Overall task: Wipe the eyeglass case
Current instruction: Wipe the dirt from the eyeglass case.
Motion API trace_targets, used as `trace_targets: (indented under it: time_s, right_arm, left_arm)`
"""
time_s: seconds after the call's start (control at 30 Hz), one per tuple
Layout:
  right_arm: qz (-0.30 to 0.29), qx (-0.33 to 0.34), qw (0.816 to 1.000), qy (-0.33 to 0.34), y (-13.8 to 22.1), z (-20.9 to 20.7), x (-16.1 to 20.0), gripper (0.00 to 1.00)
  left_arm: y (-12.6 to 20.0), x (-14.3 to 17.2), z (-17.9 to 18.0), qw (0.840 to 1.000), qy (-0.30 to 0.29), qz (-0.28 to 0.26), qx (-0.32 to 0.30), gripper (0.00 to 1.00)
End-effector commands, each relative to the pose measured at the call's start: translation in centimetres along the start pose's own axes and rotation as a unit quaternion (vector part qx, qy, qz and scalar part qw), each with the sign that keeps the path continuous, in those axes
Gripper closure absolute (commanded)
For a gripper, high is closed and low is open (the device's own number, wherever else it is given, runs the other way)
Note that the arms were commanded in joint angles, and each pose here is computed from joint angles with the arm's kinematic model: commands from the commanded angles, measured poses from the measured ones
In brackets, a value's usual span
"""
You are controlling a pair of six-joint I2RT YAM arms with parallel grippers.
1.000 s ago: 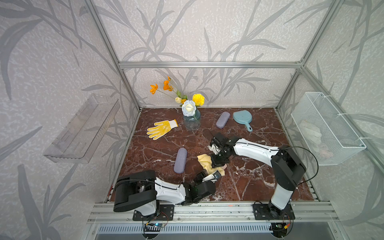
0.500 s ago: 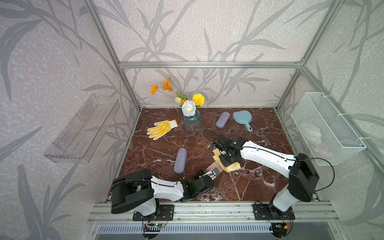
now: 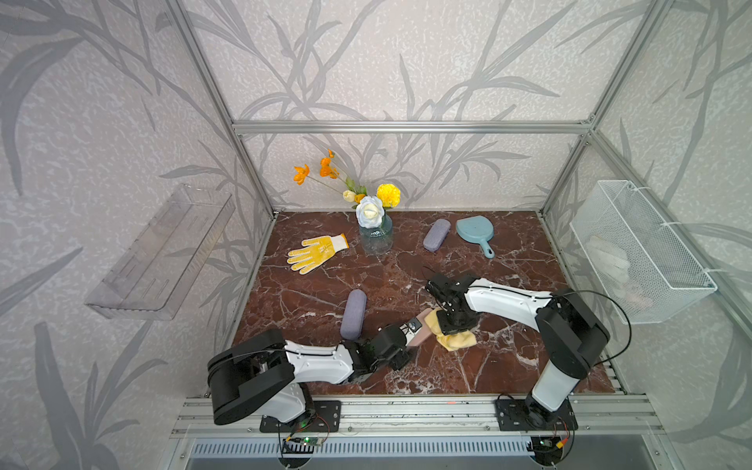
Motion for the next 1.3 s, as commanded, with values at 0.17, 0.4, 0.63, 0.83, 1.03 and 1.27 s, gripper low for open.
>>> trace_targets:
  time_s: [0.17,0.4,0.63,0.83,1.03,1.27]
  right_arm:
    - [-0.096,-0.051,0.991,0.082,7.5,3.2,-0.7,1.00]
    - [0.101,-0.302,0.948,0.007,3.3,8.5,1.1,1.00]
    - [0.089,-0.098,0.991,-0.027,-2.5,-1.0,-0.8,1.00]
    - [-0.066,0.069,0.995,0.035,3.0,-2.7,-3.4,1.00]
    - [-0.049,-0.115,0.987,0.097,7.9,5.6,-2.4,1.00]
    - [0.133,-0.353,0.925,0.043,4.6,11.1,0.4,1.00]
  left_arm:
    - [0.0,0.3,-0.5,0.999,-0.003,0.014,0.028,0.84]
    - [0.1,0.1,-0.8,1.000,-0.009,0.015,0.012,0.84]
    - [0.2,0.2,-0.9,1.000,-0.010,0.013,0.006,0.84]
    - [0.2,0.2,-0.9,1.000,-0.012,0.015,0.002,0.85]
    - [0.4,-0.4,-2.1,0.997,-0.063,0.021,-0.041,0.88]
    - [0.6,-1.0,-3.7,0.987,-0.091,0.032,-0.128,0.87]
Point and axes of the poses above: each gripper's point midway between its finger pads, its own y axis back along the fingers, its own z axis along the line the jaws close on, x = y × z, the point moved 10 cm from there along y, back along the fingers, and after that the axes turned 10 degrees about -y, right-handed, at the moved point
